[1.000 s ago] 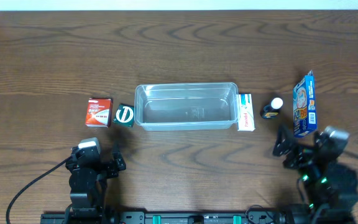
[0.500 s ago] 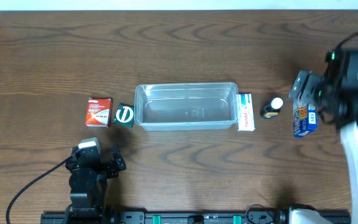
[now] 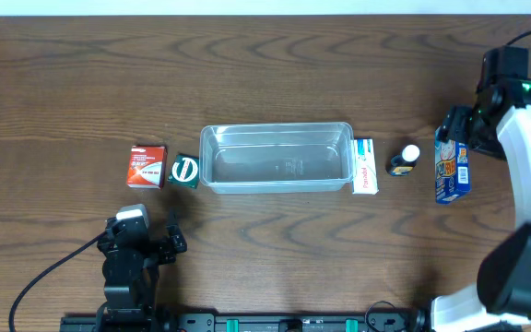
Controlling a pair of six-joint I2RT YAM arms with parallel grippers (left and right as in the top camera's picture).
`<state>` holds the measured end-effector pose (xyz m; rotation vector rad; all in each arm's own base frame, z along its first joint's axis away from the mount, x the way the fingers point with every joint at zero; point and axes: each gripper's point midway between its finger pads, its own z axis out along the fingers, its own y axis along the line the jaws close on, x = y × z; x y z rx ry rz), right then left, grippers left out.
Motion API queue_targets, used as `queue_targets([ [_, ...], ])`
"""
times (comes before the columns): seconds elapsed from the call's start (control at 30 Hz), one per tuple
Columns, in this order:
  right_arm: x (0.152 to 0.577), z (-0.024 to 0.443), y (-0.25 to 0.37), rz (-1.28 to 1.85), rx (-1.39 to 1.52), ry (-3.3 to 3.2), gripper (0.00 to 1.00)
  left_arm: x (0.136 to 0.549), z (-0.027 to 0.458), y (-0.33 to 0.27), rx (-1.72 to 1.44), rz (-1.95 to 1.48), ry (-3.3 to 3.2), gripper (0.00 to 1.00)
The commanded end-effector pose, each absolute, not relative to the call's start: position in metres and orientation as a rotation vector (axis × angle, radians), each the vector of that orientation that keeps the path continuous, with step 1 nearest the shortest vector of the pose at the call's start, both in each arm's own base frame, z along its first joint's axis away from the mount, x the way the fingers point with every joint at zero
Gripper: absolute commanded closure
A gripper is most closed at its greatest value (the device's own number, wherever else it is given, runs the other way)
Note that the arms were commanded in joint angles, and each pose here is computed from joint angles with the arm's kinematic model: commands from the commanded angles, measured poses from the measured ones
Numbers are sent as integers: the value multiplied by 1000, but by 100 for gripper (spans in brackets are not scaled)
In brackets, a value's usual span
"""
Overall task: Pack container
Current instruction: 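Grasp the tall blue box from the top with the right gripper, then lift the blue box and lower it into the clear container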
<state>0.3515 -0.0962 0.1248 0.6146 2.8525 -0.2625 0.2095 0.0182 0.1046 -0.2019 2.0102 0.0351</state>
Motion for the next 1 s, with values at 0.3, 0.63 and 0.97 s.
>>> queue_targets([
  [0.3,361,81,-104,-224,664,2939,50,209,102,19,-199,46,2012,2],
  [0.63,361,82,-104,-223,663,2935,62,209,102,19,-199,46,2012,2],
  [0.97,359,80,-96,-162,662,2955,86,209,102,19,-199,46,2012,2],
])
